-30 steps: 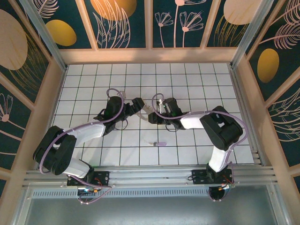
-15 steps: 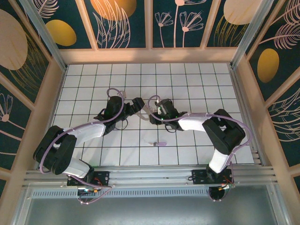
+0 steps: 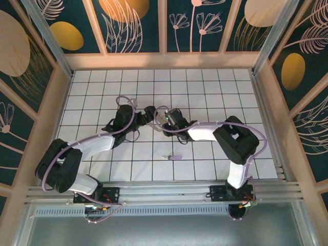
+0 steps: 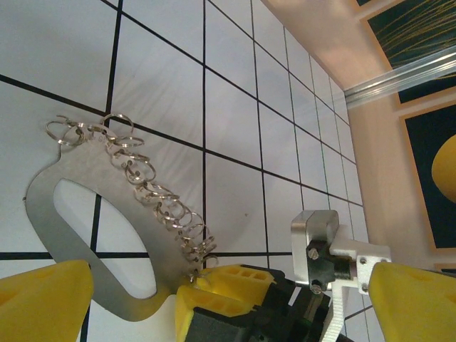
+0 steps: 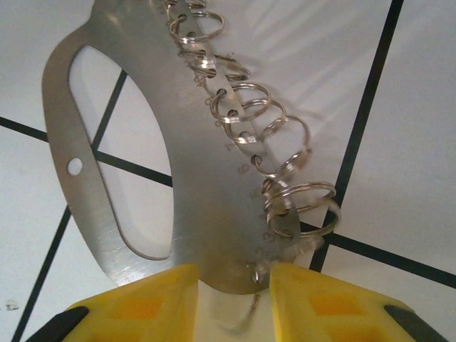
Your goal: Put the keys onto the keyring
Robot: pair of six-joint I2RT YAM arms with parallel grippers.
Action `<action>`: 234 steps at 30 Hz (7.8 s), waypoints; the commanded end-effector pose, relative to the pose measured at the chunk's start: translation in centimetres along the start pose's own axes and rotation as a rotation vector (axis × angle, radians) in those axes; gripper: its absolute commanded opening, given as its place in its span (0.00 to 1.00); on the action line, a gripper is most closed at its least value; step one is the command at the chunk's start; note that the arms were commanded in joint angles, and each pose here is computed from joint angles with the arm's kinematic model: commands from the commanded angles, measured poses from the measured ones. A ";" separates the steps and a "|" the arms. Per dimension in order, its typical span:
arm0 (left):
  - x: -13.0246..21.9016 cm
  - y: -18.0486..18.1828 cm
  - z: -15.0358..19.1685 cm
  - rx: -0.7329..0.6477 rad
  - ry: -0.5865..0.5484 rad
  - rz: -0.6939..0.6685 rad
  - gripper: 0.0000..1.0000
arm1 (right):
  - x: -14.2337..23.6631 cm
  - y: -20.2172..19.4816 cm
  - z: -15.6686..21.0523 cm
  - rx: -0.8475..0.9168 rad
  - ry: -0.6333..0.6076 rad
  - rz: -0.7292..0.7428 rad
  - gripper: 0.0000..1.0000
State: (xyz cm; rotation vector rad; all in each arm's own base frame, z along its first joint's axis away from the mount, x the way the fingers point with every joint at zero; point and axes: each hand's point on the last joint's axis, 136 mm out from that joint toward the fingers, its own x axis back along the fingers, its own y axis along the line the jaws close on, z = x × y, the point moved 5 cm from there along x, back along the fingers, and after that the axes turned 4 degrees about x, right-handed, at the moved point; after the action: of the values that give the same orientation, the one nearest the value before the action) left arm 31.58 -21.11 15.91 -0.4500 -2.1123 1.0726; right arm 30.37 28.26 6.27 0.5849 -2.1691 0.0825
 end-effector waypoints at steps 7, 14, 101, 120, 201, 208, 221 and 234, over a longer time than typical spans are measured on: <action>0.4 -0.5 -0.3 -0.031 -0.020 0.011 0.99 | -0.6 -0.5 -0.1 0.038 0.002 0.073 0.24; 0.3 -0.5 -0.2 -0.031 -0.019 0.010 0.98 | 0.2 -0.5 -0.5 0.042 -0.013 0.071 0.22; 4.1 -9.1 -3.7 -0.261 -0.101 0.234 0.96 | 19.3 -1.9 -10.9 0.131 -0.620 -0.684 0.00; 4.1 -13.5 -2.4 -0.386 0.002 0.567 0.64 | 20.6 -2.4 -9.7 0.139 -0.633 -0.947 0.00; 1.2 -14.4 2.5 -0.320 0.138 0.761 0.50 | 20.3 -2.4 -10.4 -0.101 -0.675 -0.988 0.00; 1.0 -14.8 3.0 -0.332 0.160 0.779 0.44 | 20.1 -2.4 -10.7 -0.119 -0.674 -1.019 0.00; 1.2 -15.5 3.4 -0.340 0.164 0.814 0.16 | 19.1 -2.6 -10.9 -0.159 -0.641 -1.012 0.00; 1.2 -15.7 3.5 -0.330 0.161 0.842 0.00 | 19.1 -3.0 -11.1 -0.181 -0.633 -1.004 0.10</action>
State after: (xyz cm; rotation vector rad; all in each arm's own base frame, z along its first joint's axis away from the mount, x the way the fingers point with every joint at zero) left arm 29.70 -30.61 25.84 -1.4702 -2.0141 1.0643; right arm 29.80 20.88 26.20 1.6296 -2.1314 -0.9368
